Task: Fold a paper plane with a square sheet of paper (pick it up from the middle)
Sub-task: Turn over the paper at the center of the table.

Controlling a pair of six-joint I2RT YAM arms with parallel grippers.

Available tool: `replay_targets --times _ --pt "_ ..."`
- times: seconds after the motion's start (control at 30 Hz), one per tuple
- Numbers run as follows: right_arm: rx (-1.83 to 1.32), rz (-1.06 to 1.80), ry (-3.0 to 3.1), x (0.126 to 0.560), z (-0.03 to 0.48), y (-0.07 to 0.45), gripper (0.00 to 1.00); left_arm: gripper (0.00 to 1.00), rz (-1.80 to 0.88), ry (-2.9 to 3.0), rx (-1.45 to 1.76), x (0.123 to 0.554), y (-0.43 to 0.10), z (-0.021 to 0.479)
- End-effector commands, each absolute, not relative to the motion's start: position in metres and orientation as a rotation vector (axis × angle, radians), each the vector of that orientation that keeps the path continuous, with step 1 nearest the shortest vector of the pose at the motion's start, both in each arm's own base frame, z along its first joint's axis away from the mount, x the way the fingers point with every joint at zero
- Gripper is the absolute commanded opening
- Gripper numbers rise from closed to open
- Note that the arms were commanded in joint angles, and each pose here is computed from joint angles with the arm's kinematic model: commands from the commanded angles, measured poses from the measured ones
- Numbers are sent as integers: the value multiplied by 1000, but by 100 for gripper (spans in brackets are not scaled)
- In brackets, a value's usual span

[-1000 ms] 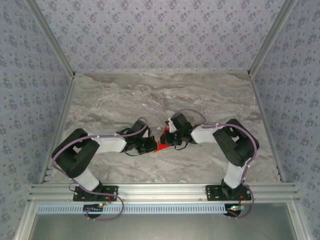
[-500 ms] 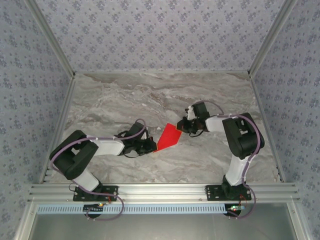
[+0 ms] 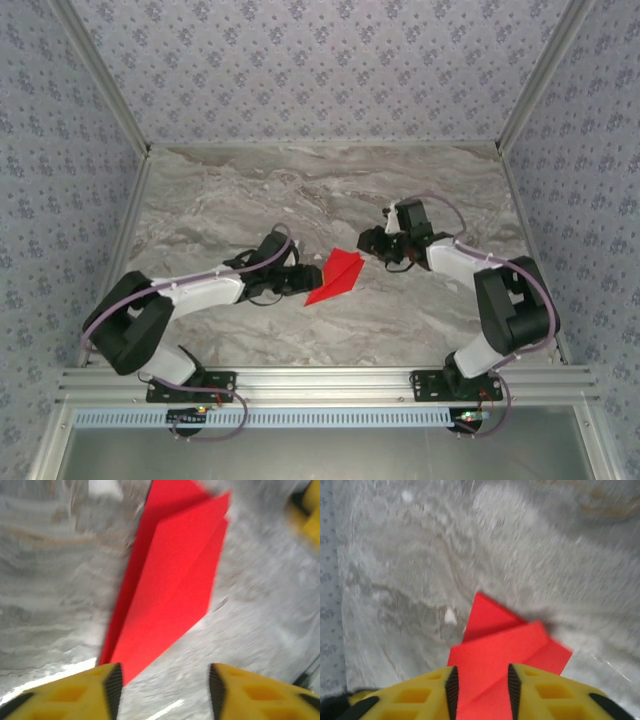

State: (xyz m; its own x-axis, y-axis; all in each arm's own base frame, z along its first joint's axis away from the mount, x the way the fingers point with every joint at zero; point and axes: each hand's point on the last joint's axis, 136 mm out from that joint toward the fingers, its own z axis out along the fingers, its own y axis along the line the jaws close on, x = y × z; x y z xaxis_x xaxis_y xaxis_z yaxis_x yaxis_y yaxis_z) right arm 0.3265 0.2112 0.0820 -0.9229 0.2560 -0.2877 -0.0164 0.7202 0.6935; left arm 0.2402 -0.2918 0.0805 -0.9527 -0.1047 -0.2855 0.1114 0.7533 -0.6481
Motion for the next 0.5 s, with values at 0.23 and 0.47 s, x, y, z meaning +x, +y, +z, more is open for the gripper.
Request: replay_targets --times 0.23,0.47 --pt "464 1028 2602 297 57 239 50 93 -735 2523 -27 274 -257 117" --pt "570 928 2631 306 41 242 47 99 -697 2545 -84 277 -244 110"
